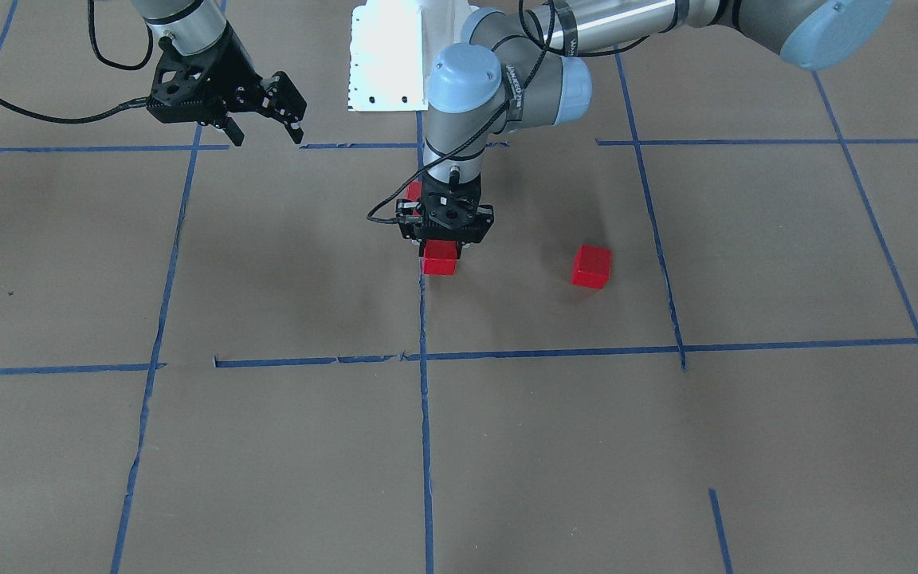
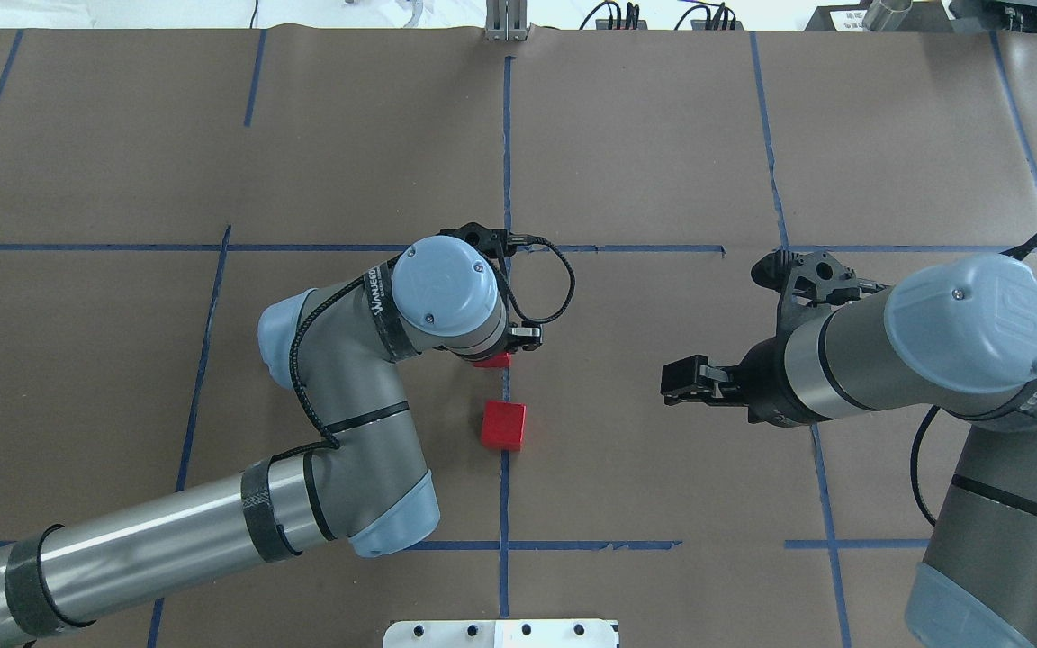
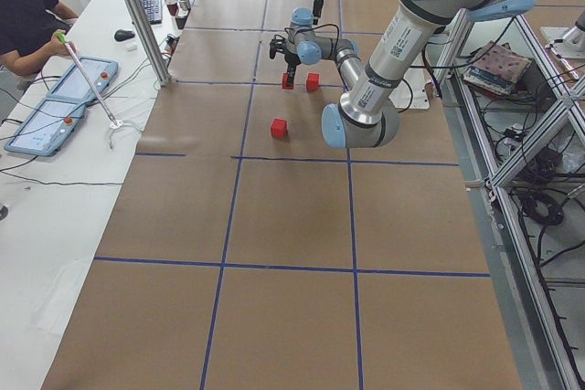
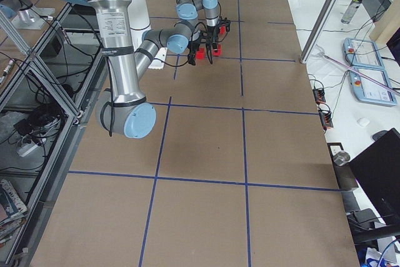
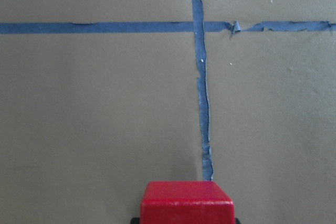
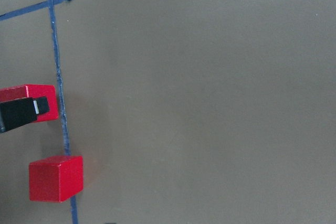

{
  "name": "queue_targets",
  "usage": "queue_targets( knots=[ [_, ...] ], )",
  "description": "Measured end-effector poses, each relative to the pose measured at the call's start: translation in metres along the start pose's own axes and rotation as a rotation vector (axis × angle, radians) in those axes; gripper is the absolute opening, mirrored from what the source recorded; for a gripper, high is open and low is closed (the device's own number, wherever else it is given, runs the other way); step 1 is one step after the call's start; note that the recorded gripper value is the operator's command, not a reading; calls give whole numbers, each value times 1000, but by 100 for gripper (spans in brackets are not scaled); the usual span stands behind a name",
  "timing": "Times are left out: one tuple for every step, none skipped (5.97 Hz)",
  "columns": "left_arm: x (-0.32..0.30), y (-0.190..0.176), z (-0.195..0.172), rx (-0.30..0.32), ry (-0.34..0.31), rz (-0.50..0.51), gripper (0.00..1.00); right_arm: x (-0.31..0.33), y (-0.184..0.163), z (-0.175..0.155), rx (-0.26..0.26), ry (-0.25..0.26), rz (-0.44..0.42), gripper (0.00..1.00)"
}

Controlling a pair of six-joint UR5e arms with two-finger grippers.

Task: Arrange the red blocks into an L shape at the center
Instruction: 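Place the held cube against the far side of the centered cube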

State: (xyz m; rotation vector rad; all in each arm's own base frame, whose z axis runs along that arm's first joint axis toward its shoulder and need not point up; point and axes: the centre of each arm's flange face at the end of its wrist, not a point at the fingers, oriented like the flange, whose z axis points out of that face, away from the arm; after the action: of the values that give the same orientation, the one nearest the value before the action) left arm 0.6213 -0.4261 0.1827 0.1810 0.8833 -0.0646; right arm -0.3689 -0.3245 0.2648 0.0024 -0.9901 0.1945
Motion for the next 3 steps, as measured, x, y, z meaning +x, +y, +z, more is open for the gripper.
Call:
queue_targets(
  knots=[
    [4,4,2,-5,-1,-15,0,1,0,0,2,2,1,100],
    [7,10,3,-13,-6,-25,0,1,0,1,2,3,2,100],
    [9,15,2,-20,-14,-36,0,1,0,1,2,4,2,100]
  ],
)
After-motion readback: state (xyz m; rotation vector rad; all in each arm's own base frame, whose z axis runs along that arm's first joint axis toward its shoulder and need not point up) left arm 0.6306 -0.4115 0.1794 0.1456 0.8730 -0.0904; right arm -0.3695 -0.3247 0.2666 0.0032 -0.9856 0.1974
